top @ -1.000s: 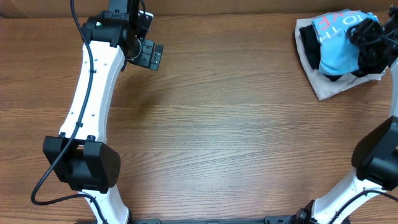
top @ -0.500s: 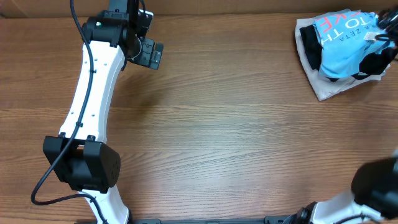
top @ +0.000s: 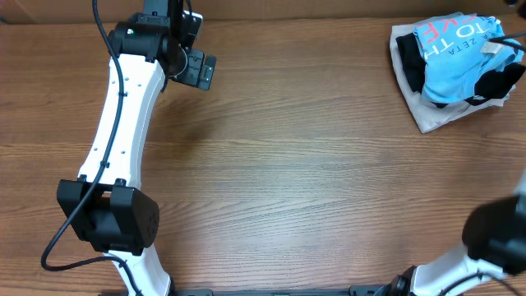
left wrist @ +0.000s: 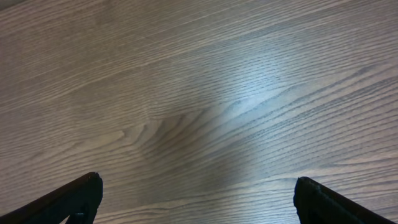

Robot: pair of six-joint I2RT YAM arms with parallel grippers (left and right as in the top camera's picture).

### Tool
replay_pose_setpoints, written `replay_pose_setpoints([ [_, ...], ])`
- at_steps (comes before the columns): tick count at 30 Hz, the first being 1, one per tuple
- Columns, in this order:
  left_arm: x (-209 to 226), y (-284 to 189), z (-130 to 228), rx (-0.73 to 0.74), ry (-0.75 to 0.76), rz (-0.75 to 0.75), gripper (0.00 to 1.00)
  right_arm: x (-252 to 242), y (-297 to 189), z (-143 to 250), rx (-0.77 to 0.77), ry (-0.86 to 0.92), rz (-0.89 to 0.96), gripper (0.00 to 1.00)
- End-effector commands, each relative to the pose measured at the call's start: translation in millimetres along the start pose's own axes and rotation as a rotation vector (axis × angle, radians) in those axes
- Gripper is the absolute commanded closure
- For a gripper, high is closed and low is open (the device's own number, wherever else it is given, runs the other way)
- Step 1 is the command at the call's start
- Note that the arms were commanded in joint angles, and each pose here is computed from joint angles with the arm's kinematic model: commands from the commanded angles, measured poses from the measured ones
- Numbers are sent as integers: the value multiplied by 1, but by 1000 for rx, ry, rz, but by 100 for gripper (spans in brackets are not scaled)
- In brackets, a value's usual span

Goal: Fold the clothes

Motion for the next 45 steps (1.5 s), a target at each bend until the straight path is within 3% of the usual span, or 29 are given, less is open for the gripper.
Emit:
replay_pose_setpoints([
  [1,3,0,2,-1,-26,8,0,-26,47,42,79,-80,147,0],
  [11,3,1,2,0,-26,8,0,-126,122,226,579,-78,452,0],
  [16,3,1,2,0,-26,8,0,-136,123,250,651,-68,476,0],
  [20,3,0,2,0,-26,8,0,-121,116,216,590,-33,471,0],
  [26,3,1,2,0,-26,8,0,-54,65,79,346,65,393,0],
  [32,3,1,2,0,-26,8,0,41,-77,-65,-23,50,195,0],
  [35,3,0,2,0,-26,8,0,70,-144,-115,-234,45,102,0],
  [39,3,0,2,0,-26,8,0,90,-211,-146,-402,43,29,0],
  [45,3,0,2,0,-26,8,0,99,-261,-155,-478,42,-4,0],
])
Point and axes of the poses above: each gripper's point midway between its finger pads, its own y axis out along the fingers, its own x axis along the line the jaws close on, z = x × y, the point moved 5 cm from there along -y, back along the fingers, and after that the axes turned 11 degrees about y, right-handed, at the moved point
